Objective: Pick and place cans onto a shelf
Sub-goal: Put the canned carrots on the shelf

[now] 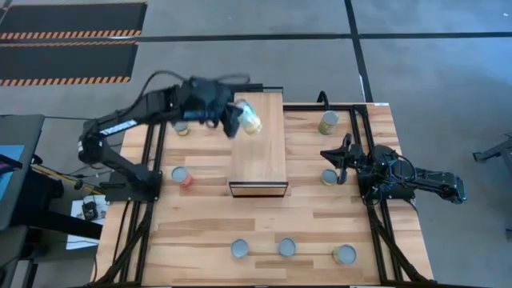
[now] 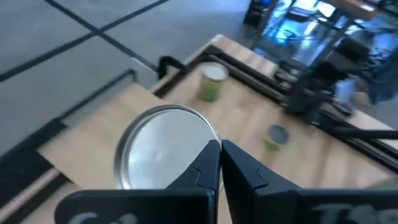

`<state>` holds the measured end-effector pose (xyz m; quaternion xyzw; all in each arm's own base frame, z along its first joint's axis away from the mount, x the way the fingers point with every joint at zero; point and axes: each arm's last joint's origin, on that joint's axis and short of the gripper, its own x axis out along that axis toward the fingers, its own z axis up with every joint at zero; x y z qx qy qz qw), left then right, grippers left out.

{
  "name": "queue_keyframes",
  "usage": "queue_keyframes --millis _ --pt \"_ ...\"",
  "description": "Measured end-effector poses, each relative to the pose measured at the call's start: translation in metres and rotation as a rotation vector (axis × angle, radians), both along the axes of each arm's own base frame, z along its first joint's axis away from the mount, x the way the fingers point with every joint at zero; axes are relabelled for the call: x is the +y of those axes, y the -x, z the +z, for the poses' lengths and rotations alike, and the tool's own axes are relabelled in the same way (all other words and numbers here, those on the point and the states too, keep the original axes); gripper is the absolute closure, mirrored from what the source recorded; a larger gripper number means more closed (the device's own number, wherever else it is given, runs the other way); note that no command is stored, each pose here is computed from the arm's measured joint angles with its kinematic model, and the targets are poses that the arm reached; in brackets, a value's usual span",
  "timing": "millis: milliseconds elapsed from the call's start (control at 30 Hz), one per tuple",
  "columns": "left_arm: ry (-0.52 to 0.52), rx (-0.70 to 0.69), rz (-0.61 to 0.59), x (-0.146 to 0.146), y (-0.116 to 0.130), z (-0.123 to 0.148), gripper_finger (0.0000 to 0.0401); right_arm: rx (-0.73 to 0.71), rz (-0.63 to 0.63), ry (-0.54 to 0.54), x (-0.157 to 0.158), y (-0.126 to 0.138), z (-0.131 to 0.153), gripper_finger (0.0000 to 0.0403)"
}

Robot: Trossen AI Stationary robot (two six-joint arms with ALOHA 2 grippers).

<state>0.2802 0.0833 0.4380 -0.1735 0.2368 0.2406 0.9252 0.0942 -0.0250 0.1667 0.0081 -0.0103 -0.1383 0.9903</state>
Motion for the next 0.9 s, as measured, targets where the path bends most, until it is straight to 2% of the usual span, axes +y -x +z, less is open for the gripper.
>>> queue_keyframes --millis 200,500,633,900 --pt "-0.038 0.098 0.028 0.057 0.002 -0.016 0.0401 0.0 0.0 0.0 0.0 0.0 0.0 0.0356" --pt "-0.085 0.301 0.002 0.124 -0.021 -0.039 0.0401 0.006 0.0 -0.001 0.0 0.0 0.0 0.0356" --pt "-0.109 0.334 0.0 0.14 -0.033 -0.044 0.0401 0.005 0.0 -0.001 0.0 0.0 0.0 0.0356" --pt "-0.123 0.393 -0.019 0.15 -0.047 -0.061 0.0401 0.005 0.0 -0.001 0.0 0.0 0.0 0.0356"
